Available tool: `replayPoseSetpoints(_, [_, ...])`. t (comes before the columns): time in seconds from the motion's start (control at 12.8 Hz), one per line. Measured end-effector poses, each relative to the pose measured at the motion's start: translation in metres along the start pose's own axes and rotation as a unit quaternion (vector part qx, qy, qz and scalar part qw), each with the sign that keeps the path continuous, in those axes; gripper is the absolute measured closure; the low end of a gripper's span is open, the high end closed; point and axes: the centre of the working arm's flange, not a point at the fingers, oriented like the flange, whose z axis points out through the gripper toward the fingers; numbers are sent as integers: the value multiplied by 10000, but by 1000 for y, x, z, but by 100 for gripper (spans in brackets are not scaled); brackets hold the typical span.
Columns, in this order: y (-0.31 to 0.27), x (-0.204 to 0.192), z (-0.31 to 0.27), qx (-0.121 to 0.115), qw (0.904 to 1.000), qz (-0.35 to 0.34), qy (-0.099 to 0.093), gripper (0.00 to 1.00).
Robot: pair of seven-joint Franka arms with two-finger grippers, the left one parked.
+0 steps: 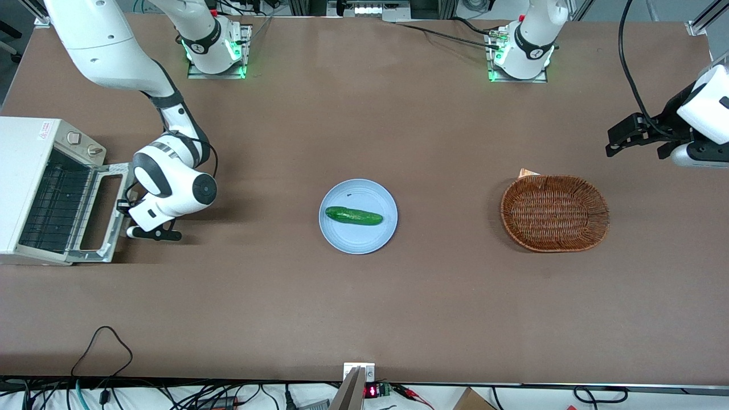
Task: Open oven door with right arm only
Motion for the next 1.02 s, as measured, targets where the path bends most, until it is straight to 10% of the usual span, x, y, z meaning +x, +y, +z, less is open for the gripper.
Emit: replayPoseSetpoints(1.02, [-26,-3,8,118,9999,-72,27,99])
